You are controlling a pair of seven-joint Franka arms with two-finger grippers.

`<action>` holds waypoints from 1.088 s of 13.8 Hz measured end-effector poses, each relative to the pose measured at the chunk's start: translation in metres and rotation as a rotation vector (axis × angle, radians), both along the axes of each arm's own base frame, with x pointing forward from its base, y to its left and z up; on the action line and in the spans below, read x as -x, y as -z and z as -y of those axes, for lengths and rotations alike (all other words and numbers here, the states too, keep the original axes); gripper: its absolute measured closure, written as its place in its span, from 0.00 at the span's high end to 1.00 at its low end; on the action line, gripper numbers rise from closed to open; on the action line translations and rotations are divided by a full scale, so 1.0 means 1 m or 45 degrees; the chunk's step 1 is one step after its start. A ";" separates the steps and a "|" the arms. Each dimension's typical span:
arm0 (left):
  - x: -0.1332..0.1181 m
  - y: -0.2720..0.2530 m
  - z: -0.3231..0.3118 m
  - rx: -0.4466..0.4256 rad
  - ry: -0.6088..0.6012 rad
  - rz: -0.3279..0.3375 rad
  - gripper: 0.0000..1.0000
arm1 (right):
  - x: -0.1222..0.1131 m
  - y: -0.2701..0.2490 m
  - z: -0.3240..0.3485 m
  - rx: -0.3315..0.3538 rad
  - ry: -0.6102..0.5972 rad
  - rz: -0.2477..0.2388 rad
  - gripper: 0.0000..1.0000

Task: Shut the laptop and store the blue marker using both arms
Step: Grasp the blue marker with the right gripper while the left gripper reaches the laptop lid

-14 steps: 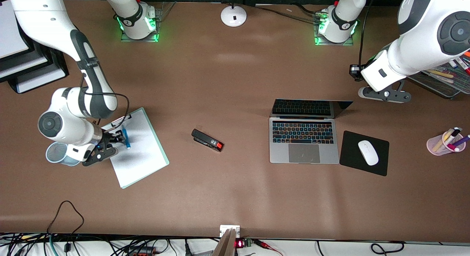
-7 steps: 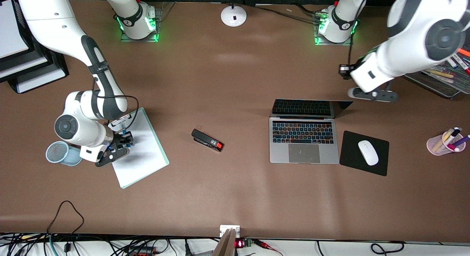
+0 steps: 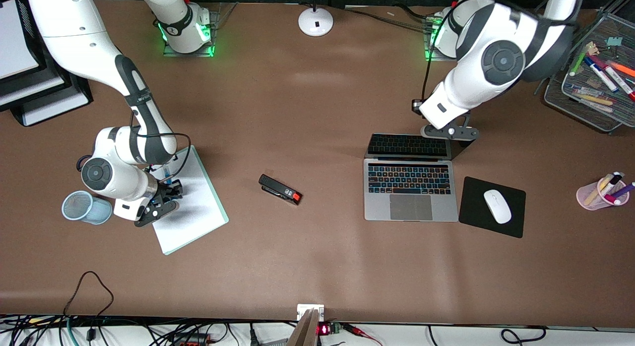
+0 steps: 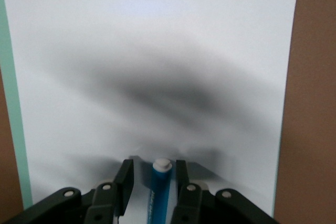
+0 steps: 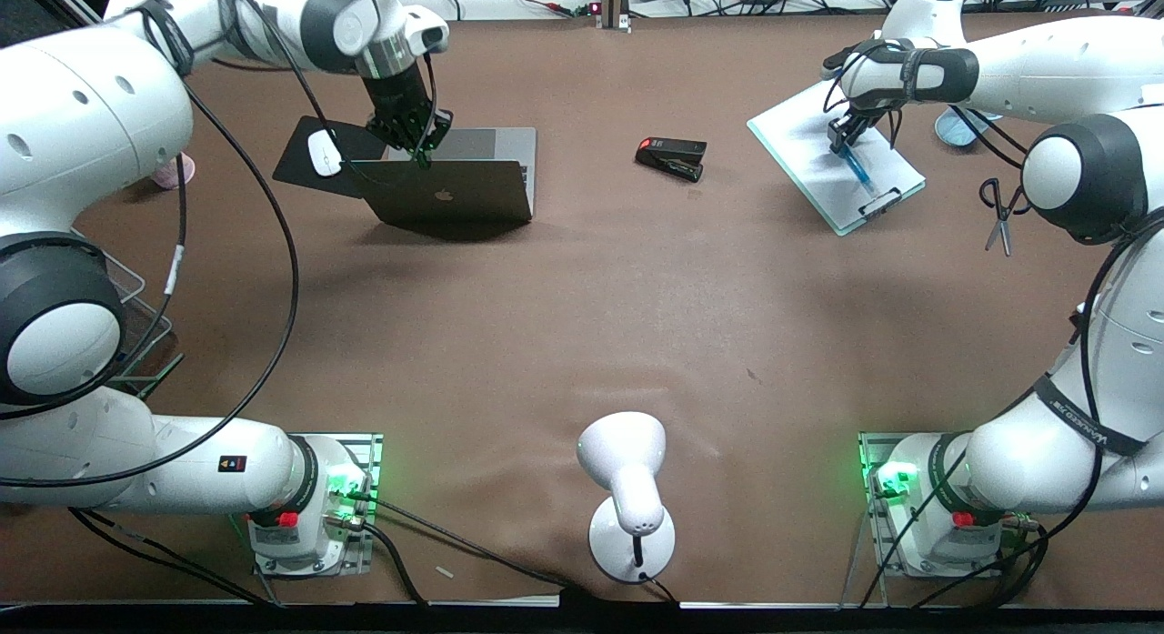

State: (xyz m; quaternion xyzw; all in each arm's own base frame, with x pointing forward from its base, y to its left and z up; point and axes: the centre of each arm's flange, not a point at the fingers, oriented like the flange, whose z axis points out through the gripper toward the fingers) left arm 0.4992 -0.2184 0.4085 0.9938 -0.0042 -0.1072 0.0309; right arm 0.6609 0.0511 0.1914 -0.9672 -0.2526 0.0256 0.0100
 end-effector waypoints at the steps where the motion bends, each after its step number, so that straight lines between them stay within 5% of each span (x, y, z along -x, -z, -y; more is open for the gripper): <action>1: 0.003 0.013 0.002 -0.001 -0.027 0.017 0.01 | 0.000 0.001 0.000 0.000 0.000 0.004 0.39; 4: 0.019 0.040 0.013 -0.015 -0.043 0.030 0.01 | -0.001 0.003 0.001 0.001 0.001 0.008 0.17; 11: -0.007 0.037 -0.007 -0.065 -0.030 0.251 0.01 | -0.001 0.002 0.002 0.001 0.001 0.011 0.17; 15: -0.024 0.050 -0.021 -0.029 -0.079 0.294 0.01 | -0.010 -0.009 0.004 0.001 0.006 0.049 0.17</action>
